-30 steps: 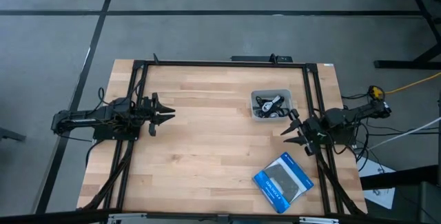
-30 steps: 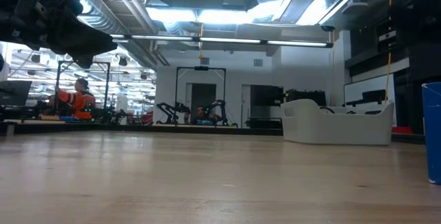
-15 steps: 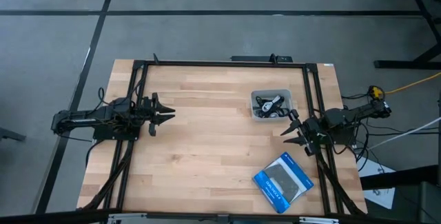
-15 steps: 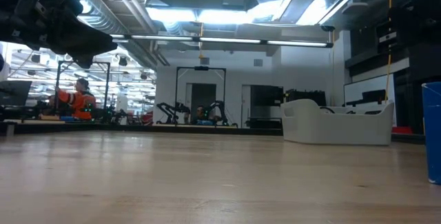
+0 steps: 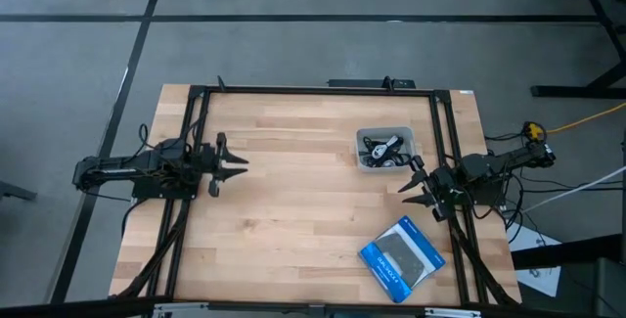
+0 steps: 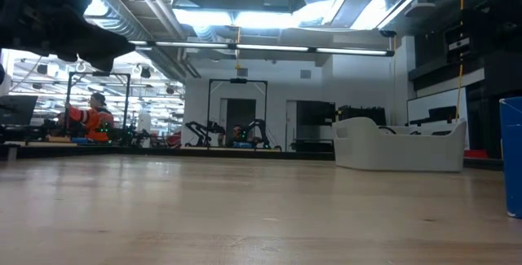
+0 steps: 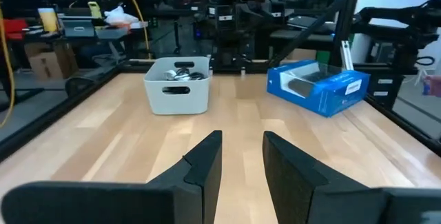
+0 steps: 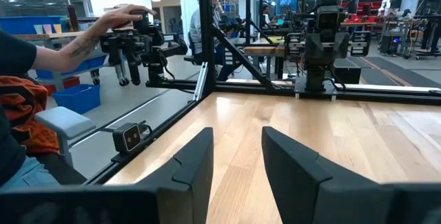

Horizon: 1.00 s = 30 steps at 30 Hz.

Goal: Pick and place USB-C Cables
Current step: Return to Home Position

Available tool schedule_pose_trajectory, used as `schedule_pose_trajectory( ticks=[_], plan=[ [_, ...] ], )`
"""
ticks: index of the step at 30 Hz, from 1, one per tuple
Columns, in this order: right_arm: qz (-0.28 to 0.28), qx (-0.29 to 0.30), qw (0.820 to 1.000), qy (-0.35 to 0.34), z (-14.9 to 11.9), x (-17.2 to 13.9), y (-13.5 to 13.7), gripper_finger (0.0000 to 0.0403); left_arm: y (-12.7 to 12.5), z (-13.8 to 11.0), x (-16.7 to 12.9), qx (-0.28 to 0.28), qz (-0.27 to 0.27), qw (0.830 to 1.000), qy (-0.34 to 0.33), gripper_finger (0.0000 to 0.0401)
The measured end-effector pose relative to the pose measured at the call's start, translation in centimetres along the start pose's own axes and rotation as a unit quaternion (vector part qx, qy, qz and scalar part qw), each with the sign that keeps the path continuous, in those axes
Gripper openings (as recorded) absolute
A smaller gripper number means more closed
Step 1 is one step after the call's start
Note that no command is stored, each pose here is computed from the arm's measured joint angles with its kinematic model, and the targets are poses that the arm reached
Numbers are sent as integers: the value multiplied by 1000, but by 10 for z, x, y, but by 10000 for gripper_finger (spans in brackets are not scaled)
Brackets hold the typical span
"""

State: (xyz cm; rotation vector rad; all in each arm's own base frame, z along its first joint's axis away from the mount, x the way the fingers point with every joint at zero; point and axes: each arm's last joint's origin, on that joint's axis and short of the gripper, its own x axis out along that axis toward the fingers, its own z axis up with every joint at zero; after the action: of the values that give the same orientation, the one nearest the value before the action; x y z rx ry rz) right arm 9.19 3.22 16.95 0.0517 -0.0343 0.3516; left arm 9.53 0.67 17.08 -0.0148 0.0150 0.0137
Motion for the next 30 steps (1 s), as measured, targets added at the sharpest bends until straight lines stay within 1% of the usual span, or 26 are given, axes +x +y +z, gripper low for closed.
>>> schedule_pose_trajectory(
  ticks=[2,6,7,30],
  plan=[
    [0,0,1000,0,0,0,0,129,1,0,0,0,9,1000,0,99],
    [0,-1,1000,0,0,0,0,129,5,-4,1,0,58,998,-15,99],
    [0,-1,1000,0,0,0,0,129,6,-4,1,0,62,998,-15,99],
    [0,-1,1000,0,0,0,0,129,7,-4,1,0,67,998,-15,99]
  ],
)
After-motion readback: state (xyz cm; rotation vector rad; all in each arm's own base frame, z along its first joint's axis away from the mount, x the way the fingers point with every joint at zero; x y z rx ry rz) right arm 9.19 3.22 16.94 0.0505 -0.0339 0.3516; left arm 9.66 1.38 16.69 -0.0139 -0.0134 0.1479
